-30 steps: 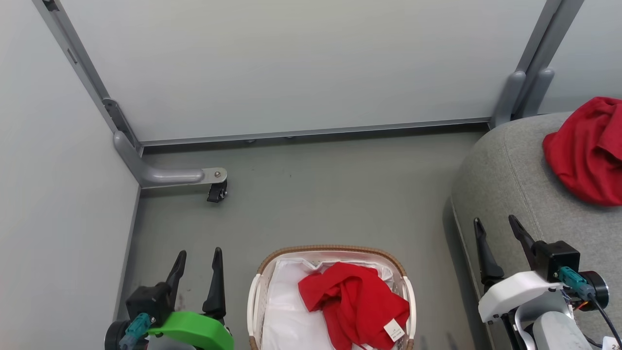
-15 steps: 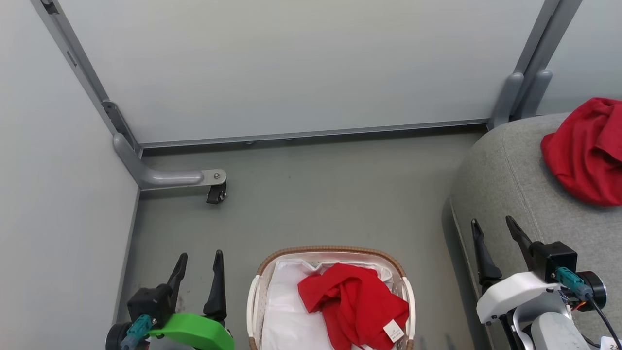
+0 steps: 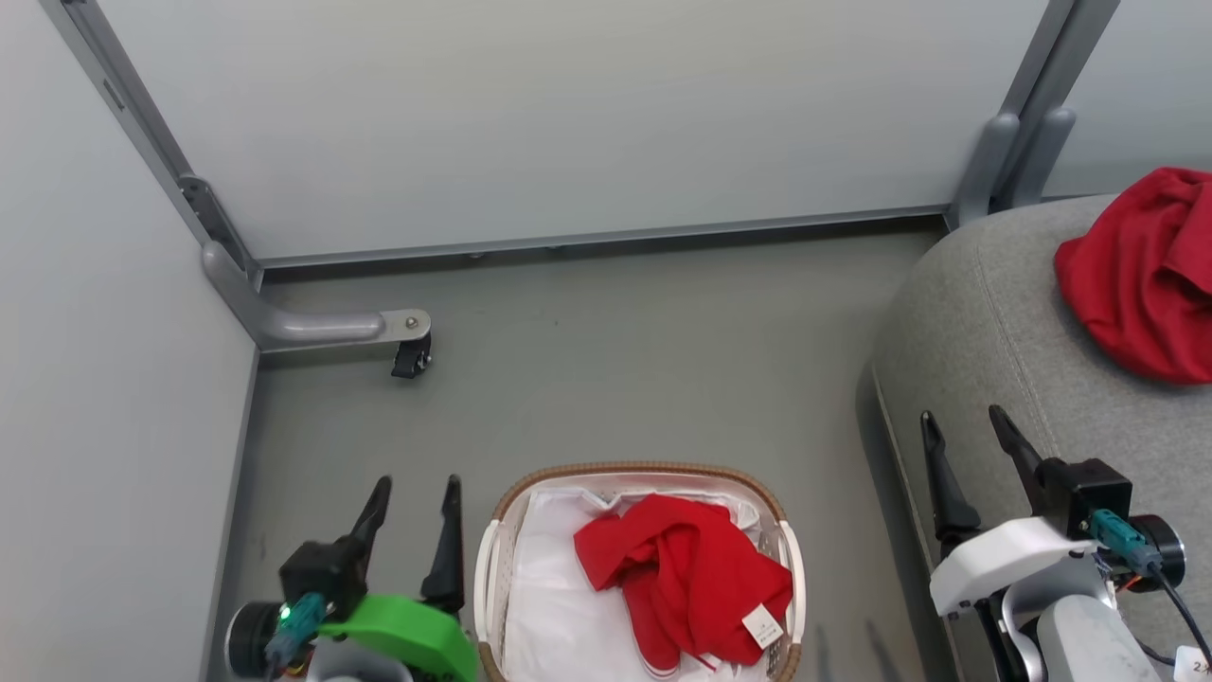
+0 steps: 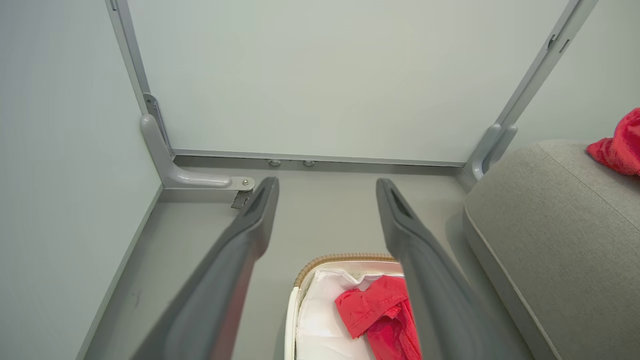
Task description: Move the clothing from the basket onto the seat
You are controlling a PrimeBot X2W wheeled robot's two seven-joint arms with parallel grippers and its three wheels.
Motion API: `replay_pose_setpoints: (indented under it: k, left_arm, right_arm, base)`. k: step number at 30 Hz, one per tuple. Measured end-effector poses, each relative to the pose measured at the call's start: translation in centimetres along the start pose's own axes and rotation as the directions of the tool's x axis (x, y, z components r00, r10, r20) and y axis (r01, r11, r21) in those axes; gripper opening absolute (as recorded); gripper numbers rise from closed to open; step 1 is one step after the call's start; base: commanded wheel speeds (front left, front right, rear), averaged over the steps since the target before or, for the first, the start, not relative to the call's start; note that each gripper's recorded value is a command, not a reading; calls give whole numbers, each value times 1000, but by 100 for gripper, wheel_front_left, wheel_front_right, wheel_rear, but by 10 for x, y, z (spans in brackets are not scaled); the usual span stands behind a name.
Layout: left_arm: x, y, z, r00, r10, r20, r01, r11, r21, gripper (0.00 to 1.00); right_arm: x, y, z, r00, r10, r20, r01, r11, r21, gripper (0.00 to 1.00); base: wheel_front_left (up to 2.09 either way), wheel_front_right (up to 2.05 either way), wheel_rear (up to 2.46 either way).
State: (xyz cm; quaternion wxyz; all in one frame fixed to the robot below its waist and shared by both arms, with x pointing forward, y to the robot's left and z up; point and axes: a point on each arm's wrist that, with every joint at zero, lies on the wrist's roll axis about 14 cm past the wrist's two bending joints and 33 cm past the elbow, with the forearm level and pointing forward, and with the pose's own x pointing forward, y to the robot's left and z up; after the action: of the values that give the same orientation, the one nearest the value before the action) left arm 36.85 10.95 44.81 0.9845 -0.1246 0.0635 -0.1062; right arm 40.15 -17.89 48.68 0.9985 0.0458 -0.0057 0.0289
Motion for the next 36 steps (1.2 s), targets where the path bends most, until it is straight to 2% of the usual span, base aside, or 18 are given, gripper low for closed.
replay_pose_setpoints:
  k: [7,18,25,36]
  left_arm:
    - [33,-27,-7,992,-120,-45,123,991,54,100]
    - [80,-48,-75,931,-239,-275,277,955,108,100]
    - [96,-52,-142,836,-289,-467,387,913,129,100]
    - [92,-55,-244,620,-348,-704,564,820,91,100]
  right_arm:
    - [16,-6,-1,1000,-11,4,11,1000,-14,100]
    - [53,-14,-8,1000,-17,10,17,999,-41,100]
    - [73,-22,-24,1000,-29,-3,29,999,-18,100]
    - [87,-41,-58,997,-59,-55,59,998,-6,100]
  base:
    - [0,0,0]
    - [0,0,0]
    - [0,0,0]
    - [0,0,0]
